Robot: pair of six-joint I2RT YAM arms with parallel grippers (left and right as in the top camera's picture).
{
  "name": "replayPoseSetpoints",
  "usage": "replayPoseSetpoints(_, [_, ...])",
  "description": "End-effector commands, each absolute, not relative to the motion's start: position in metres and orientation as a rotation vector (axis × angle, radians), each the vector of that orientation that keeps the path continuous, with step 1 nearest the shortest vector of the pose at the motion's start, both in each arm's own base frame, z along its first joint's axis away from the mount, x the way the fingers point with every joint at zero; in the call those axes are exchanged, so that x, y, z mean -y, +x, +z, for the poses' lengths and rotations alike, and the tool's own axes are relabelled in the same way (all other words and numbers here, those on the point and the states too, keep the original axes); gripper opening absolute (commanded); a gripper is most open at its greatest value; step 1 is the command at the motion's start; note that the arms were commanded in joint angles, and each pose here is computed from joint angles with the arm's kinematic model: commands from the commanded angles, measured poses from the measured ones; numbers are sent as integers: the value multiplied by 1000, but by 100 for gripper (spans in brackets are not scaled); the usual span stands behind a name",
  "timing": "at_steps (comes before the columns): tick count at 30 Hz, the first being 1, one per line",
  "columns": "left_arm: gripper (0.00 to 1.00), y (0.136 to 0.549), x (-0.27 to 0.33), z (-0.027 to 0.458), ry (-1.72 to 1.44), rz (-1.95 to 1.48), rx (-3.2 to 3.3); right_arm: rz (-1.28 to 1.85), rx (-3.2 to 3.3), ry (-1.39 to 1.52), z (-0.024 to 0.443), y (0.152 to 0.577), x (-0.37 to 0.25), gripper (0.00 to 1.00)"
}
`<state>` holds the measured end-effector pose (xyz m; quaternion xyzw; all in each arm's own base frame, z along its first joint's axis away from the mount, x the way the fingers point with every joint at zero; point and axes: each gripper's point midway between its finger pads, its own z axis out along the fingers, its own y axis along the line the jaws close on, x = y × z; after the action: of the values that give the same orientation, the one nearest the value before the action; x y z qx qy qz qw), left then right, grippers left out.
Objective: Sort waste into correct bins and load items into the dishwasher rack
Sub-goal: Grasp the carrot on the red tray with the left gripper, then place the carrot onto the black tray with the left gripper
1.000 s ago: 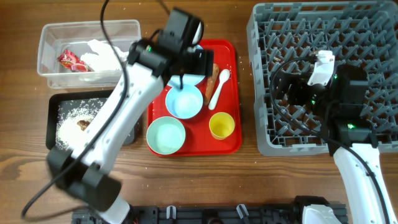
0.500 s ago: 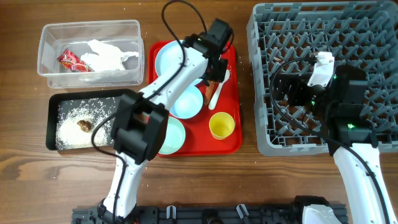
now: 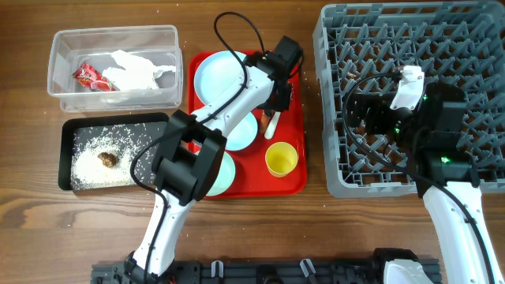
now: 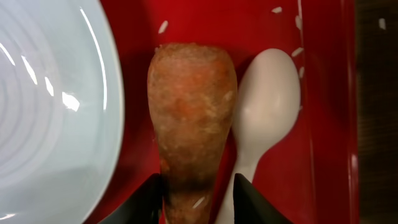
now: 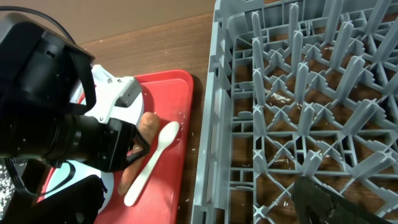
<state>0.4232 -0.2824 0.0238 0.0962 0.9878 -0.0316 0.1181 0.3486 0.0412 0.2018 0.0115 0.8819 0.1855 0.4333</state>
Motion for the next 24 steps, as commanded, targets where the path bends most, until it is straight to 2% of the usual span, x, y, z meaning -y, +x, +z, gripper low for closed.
replayPoseSetpoints(1, [38,421,285,15,272,-69,-2900,450,-2180,33,210,352,-41,99])
replayPoseSetpoints(8, [38,425,280,-12,251,-47,-2928,451,-2180,33,210,352,-41,99])
replayPoseSetpoints(11, [25,426,280,-14,251,-49,-2925,450,-2180,32,210,352,-41,99])
replayPoseSetpoints(13, [8,429,282,-11,249,-61,-2912,450,-2180,32,210,352,-41,99])
replayPoseSetpoints(14, [5,429,283,-7,249,-64,-2908,451,-2180,33,210,352,-41,99])
replayPoseSetpoints(16, [4,433,286,16,244,-92,-2873,450,-2180,32,210,352,-41,99])
replayPoseSetpoints(20, [4,445,287,98,209,-198,-2727,450,-2180,32,210,352,-41,99])
replayPoseSetpoints(24, [4,448,253,163,88,-239,-2656,450,-2180,32,210,352,-41,99])
